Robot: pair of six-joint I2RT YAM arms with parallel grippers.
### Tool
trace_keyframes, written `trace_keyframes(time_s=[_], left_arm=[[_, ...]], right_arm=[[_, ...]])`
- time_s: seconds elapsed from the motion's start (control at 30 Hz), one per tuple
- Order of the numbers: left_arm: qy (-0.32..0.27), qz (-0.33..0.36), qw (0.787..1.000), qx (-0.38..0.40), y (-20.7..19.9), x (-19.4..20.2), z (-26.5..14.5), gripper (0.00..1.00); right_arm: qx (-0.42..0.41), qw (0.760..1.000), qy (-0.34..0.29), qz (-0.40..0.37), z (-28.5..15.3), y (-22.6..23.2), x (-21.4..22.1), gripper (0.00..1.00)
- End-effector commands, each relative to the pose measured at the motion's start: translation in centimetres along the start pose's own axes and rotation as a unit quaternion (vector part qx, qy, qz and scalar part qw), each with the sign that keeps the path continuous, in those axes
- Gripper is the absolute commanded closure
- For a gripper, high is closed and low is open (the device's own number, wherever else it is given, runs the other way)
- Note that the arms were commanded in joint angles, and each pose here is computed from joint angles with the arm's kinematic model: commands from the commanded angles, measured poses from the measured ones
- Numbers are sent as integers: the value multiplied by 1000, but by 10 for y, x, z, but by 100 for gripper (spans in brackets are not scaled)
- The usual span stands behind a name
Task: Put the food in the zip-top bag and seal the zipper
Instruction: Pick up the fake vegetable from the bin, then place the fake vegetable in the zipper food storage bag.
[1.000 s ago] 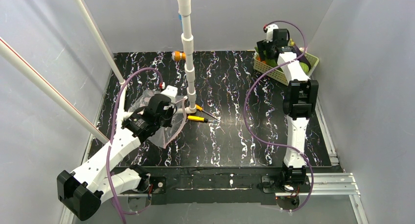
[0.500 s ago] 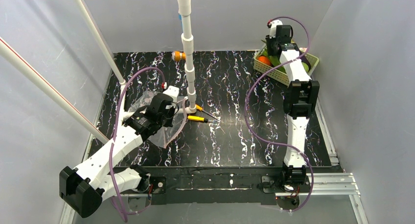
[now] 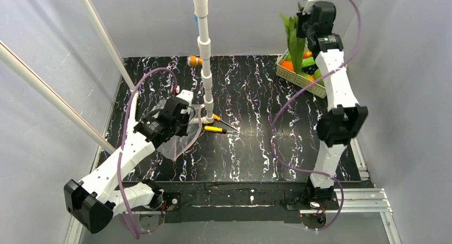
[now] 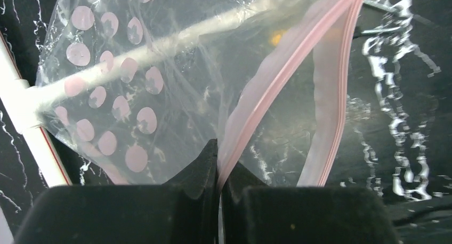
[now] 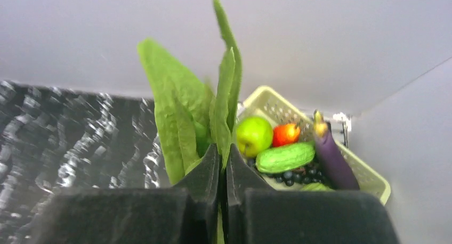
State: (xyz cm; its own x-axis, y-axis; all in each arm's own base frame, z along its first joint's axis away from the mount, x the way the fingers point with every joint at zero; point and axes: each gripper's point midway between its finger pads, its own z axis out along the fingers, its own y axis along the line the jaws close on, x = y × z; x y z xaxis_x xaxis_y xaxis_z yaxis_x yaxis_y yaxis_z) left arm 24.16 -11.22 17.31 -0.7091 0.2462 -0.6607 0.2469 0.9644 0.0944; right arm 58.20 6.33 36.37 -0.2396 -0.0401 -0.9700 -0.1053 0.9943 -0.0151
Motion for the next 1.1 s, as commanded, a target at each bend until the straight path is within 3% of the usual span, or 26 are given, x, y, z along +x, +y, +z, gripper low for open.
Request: trace_keyframes(time_s=[0.0, 0.17, 0.43, 0.6, 0.77, 1.07], left_arm=[[17, -131, 989, 63, -22, -18, -47, 100], [-17, -211, 969, 129, -41, -47, -84, 100], [-66, -252, 951, 169, -43, -70, -115, 100], [-46, -276, 945, 172, -49, -56, -104, 100], [-51, -287, 940, 179, -50, -56, -104, 100], [-45, -304, 933, 188, -59, -60, -93, 100]], right_arm=[[-59, 993, -68, 79, -83, 40, -58, 99], [-136, 982, -58, 119, -153, 94, -37, 99], [-276, 948, -35, 156, -239, 161, 6, 99], [-393, 892, -28, 220, -302, 205, -2, 99], [-520, 812, -67, 255, -366, 245, -50, 99], [-611, 712, -154, 311, -425, 287, -121, 99]])
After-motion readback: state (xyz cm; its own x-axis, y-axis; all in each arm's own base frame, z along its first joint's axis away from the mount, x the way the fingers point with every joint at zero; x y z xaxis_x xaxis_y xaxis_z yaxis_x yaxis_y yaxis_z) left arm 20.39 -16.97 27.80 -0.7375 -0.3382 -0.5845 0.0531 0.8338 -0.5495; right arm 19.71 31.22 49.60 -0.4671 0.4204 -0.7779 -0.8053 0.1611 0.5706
